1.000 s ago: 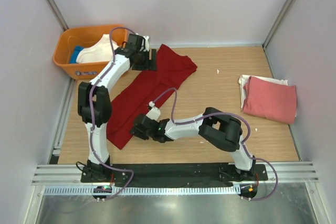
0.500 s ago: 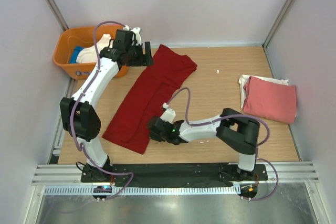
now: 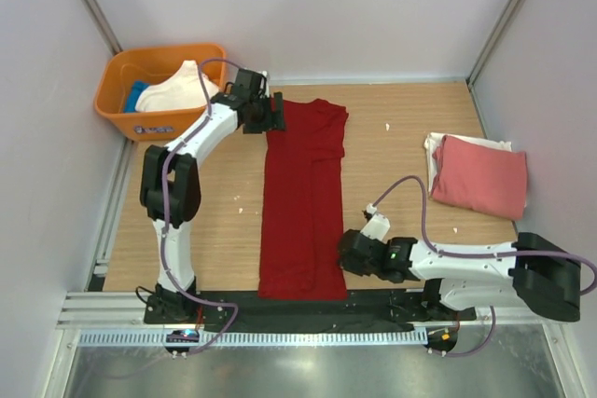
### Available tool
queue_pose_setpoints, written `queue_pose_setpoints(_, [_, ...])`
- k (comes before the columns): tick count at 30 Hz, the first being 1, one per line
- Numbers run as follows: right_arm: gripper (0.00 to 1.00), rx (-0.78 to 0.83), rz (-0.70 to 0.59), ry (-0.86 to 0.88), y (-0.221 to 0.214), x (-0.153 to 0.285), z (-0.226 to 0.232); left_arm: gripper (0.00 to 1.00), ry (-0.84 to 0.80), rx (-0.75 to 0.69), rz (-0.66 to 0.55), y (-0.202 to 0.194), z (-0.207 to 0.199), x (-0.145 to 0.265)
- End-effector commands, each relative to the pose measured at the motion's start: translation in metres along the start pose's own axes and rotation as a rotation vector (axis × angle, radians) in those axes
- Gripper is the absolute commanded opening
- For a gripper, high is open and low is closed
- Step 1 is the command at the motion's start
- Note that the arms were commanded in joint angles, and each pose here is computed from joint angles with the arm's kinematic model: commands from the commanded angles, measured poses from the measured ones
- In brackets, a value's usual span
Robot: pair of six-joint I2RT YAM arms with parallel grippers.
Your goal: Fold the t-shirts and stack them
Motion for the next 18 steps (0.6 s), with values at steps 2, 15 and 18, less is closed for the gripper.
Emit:
queue_pose_setpoints(2, [0.06, 0.089, -0.002, -0.181, -0.003, 0.013, -0.057, 0.75, 0.056, 0.050, -0.067, 0.013, 0.006, -0.035])
queue_pose_setpoints(15, [0.07, 0.181, -0.015, -0.205, 0.007, 0.019, -0.050, 0.51, 0.206, 0.110, -0.080, 0.016, 0.047, -0.114])
queue_pose_setpoints(18, [0.07, 0.204, -0.021, -0.217, 0.010, 0.020, -0.050, 0.39, 0.174, 0.132, -0.067, 0.019, 0.047, -0.130])
Point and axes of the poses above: each gripper's point midway between its finger pads, its own x axis back along the fingers, its own z axis along the line the jaws close on, y = z × x, the point moved 2 cm from there along x, back along the fingers, and after that the axes turned 9 degrees about x, right-handed, at the moved point
